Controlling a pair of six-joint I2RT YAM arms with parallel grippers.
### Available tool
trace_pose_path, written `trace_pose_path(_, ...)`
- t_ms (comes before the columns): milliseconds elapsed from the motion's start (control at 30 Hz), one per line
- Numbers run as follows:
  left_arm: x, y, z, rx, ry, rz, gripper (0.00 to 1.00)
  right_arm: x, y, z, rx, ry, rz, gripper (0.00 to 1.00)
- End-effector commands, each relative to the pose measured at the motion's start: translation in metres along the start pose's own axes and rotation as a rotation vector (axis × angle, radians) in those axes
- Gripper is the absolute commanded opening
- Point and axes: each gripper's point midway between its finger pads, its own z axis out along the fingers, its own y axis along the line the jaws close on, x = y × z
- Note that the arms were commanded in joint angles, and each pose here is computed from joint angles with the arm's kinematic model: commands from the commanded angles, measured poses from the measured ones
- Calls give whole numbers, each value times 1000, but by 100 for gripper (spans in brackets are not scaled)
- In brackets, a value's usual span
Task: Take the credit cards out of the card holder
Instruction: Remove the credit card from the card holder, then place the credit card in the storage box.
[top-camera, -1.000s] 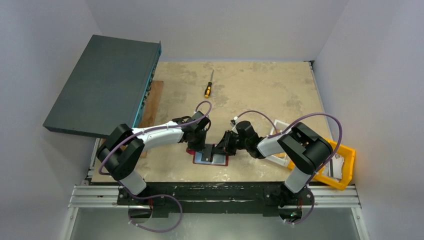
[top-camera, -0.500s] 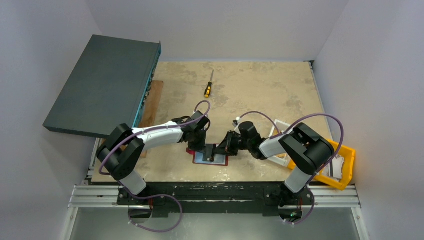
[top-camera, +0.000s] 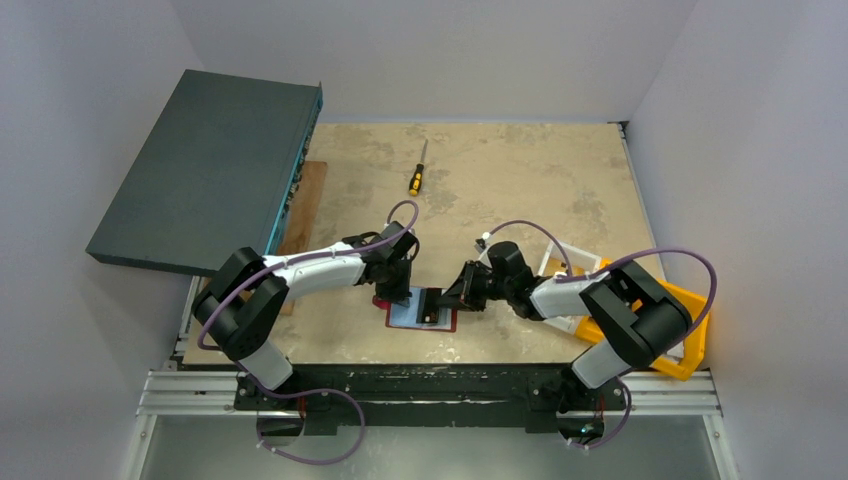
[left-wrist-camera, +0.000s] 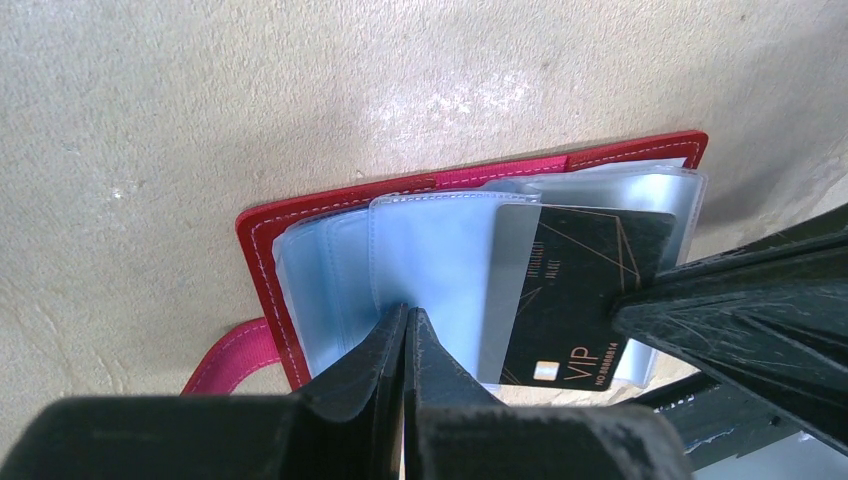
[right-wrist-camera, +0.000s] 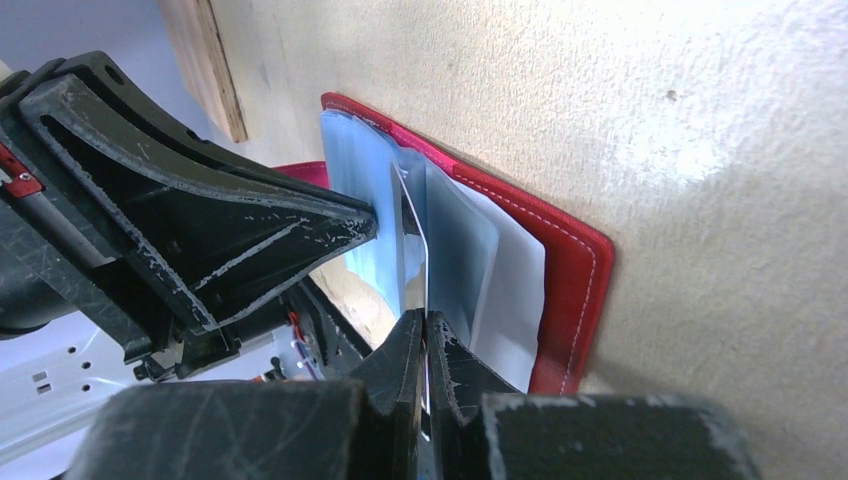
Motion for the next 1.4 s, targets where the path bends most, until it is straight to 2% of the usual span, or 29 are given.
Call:
trace_pose_path(0, 16, 26, 10, -94, 45, -3, 0, -4, -9, -10, 49, -29, -32, 0)
trace_pose_path(500, -2, 10, -8, -58, 1, 9, 0, -19, 4, -37, 88, -101, -105, 0)
trace_pose_path(833, -22, -13, -34, 9, -52, 44, 0, -23, 16, -47, 73, -126, -125, 0)
trace_pose_path(967, -35, -28, -60, 59, -103, 65, 9, -27, 24, -52, 67, -144, -137, 0)
trace_pose_path(1200, -44, -45, -94, 134, -144, 104, 38, -41, 29, -67, 142, -212, -147, 0)
trace_pose_path(1367, -44, -52, -114, 174, -153, 146, 45, -61, 29, -91, 267, -317, -138, 0)
